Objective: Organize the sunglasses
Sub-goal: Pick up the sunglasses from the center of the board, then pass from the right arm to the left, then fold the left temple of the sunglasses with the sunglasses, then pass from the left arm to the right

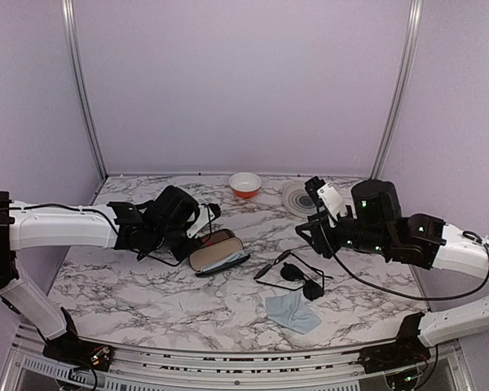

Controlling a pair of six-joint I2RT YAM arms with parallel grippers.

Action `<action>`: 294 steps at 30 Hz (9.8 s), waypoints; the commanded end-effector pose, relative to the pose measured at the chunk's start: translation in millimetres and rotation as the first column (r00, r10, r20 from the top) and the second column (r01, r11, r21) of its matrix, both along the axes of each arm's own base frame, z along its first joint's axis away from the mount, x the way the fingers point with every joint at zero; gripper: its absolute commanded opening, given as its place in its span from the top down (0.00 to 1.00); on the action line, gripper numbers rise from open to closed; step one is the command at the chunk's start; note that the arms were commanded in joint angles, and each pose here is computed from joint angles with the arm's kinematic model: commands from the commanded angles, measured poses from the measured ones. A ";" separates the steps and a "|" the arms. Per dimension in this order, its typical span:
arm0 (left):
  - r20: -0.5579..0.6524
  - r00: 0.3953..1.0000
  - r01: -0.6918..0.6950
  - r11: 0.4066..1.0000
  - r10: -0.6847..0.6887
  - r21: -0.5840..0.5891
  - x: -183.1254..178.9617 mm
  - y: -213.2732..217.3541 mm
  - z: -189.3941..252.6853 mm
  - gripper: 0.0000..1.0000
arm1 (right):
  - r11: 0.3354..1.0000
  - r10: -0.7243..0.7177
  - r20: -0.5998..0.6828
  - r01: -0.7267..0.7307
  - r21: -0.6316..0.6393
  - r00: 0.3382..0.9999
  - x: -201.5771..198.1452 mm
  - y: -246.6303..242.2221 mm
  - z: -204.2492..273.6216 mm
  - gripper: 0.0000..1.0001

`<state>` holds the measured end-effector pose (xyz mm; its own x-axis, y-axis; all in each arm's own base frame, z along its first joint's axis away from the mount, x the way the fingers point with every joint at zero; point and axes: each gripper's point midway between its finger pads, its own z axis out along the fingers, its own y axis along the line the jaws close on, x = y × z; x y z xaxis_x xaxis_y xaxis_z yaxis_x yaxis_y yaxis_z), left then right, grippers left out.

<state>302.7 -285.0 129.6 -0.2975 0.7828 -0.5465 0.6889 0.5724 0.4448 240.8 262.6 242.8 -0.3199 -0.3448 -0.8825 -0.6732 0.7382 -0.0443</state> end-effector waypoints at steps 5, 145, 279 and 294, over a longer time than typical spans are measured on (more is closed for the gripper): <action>0.142 0.984 -0.075 0.978 0.104 -0.195 15.3 0.5 56.1 0.01 | 0.990 -0.132 -0.168 0.140 0.033 0.977 -21.4 -38.1 -33.0 0.55; 0.264 0.564 0.813 0.470 -0.783 -0.343 -168.3 -21.8 103.3 0.27 | 0.391 0.877 0.422 -0.849 -0.356 0.228 -137.3 102.6 36.9 1.00; 0.301 0.790 0.610 0.642 -0.534 -0.464 -108.5 -19.2 114.9 0.51 | 0.944 0.237 0.205 -0.276 0.184 0.950 0.7 134.2 56.2 0.46; 0.279 0.770 0.629 0.612 -0.573 -0.479 -115.1 -24.4 109.7 0.51 | 0.783 0.614 0.114 -0.621 0.031 0.781 -54.8 133.7 27.8 0.44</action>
<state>190.5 -306.7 235.5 0.1957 0.3624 -0.9113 0.9308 0.2238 0.2889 209.2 386.4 267.4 -0.0341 -0.3555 -0.9340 -0.9381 0.3338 -0.0928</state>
